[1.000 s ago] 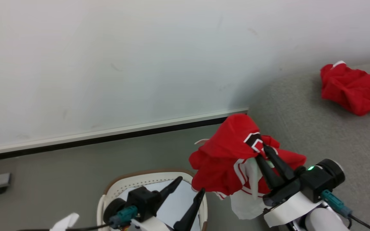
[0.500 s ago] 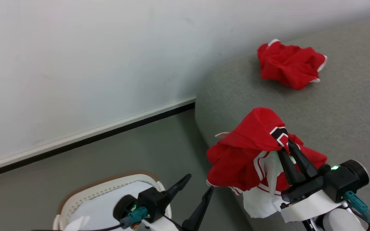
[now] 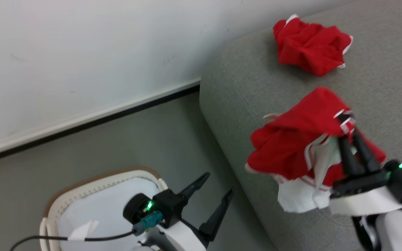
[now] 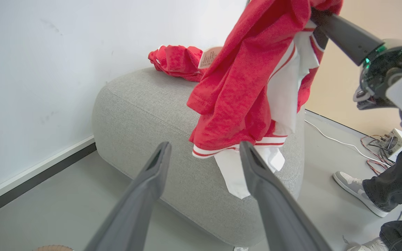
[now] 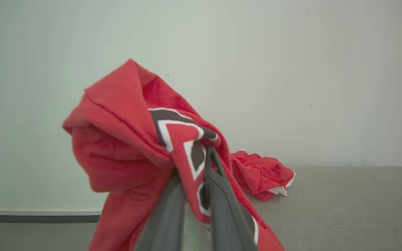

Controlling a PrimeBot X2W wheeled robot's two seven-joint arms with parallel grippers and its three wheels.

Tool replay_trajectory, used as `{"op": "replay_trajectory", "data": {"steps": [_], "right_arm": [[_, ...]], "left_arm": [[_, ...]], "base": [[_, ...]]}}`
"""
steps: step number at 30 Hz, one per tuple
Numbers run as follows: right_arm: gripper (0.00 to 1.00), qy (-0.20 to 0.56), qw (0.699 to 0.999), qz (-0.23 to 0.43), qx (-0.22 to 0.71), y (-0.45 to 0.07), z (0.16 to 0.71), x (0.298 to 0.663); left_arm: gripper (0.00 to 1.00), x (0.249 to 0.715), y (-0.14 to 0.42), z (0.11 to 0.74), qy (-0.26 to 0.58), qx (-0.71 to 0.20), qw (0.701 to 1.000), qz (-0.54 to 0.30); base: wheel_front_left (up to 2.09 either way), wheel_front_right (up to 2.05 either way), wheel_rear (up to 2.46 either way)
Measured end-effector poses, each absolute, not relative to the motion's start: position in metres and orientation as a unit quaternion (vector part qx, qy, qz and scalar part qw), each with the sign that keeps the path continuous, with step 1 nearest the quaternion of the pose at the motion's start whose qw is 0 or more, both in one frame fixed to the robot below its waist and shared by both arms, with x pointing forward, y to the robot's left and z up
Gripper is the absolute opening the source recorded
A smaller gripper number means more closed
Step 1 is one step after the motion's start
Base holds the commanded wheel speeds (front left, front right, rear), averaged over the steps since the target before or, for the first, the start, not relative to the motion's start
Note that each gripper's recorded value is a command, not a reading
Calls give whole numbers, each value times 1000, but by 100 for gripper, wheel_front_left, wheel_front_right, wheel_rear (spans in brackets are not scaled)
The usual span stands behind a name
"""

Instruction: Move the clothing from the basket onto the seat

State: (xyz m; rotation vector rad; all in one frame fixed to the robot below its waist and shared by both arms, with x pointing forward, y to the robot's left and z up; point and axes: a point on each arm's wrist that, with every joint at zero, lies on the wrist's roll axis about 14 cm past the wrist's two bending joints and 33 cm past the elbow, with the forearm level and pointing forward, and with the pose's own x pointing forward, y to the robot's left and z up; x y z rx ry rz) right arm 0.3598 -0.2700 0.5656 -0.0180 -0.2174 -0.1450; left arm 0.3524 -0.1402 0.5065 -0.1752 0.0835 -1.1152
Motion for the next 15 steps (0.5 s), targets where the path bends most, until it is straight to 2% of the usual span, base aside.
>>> {"op": "replay_trajectory", "data": {"steps": [4, 9, 15], "right_arm": [[0, -144, 984, -101, -32, -292, 591, 386], [0, -187, 972, -128, -67, -322, 622, 437], [0, -220, 948, -189, -128, -387, 661, 498]], "left_arm": [[100, 373, -137, 499, 39, -89, 847, -523], [100, 407, -128, 478, 47, -97, 854, -510], [100, 442, -110, 446, 58, -116, 866, -482]], "base": [[0, 0, 0], [0, 0, 0], [0, 0, 0]]}}
